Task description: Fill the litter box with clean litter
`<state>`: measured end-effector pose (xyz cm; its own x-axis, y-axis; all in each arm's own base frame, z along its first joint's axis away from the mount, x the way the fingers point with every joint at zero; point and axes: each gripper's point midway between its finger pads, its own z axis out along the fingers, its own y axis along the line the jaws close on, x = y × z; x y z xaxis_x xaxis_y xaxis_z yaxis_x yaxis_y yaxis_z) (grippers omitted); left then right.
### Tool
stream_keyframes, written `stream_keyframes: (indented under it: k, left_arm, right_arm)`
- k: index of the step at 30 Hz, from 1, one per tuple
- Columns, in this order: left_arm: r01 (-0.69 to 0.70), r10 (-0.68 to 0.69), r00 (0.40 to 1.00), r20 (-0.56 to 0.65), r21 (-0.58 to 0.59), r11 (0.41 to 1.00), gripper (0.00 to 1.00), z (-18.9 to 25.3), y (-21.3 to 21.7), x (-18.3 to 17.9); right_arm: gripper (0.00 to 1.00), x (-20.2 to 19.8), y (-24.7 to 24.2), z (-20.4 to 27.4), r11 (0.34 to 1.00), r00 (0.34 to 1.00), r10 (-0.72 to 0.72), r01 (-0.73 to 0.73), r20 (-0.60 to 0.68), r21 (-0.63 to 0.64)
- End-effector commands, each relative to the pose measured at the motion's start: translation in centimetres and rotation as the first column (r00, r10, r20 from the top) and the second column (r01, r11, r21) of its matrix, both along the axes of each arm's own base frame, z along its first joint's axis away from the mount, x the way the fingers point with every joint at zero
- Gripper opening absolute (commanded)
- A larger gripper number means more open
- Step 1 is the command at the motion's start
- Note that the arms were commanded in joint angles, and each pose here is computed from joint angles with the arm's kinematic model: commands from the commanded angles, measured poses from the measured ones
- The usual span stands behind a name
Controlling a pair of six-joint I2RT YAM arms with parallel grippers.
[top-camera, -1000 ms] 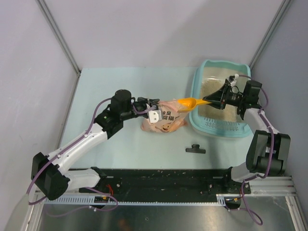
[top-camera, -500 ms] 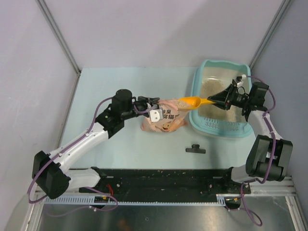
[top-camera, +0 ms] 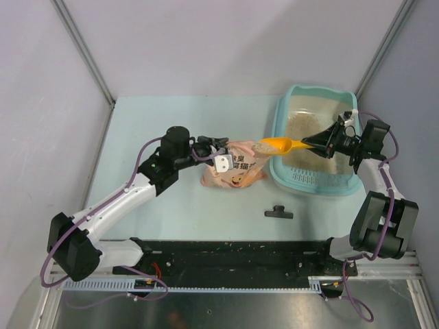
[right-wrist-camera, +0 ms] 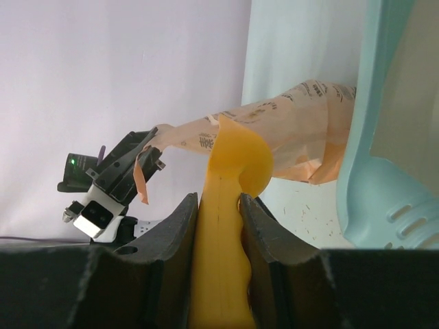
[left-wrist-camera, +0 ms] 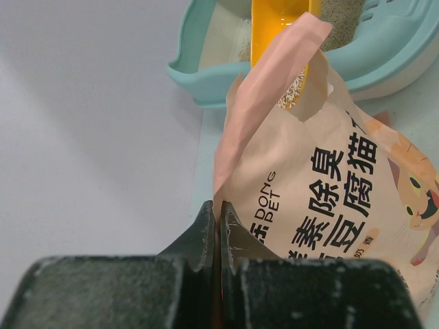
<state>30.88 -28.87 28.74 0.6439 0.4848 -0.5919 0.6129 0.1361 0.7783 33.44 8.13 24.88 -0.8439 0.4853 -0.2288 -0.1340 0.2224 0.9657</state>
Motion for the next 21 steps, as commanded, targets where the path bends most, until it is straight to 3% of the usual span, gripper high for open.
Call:
stream_keyframes:
  k: [1, 21]
  left_arm:
    - [0.026, 0.007, 0.973, 0.231, -0.141, 0.99, 0.0, 8.6, -0.6, 0.8]
    - [0.035, -0.007, 0.975, 0.222, -0.123, 0.992, 0.0, 7.9, -1.5, 1.7]
  right_arm:
    - [0.0, -0.3, -0.4, 0.9, 1.0, 0.999, 0.002, -0.002, 0.043, -0.002]
    - [0.0, -1.0, -3.1, 1.8, 0.998, 0.997, -0.058, 0.057, 0.043, 0.019]
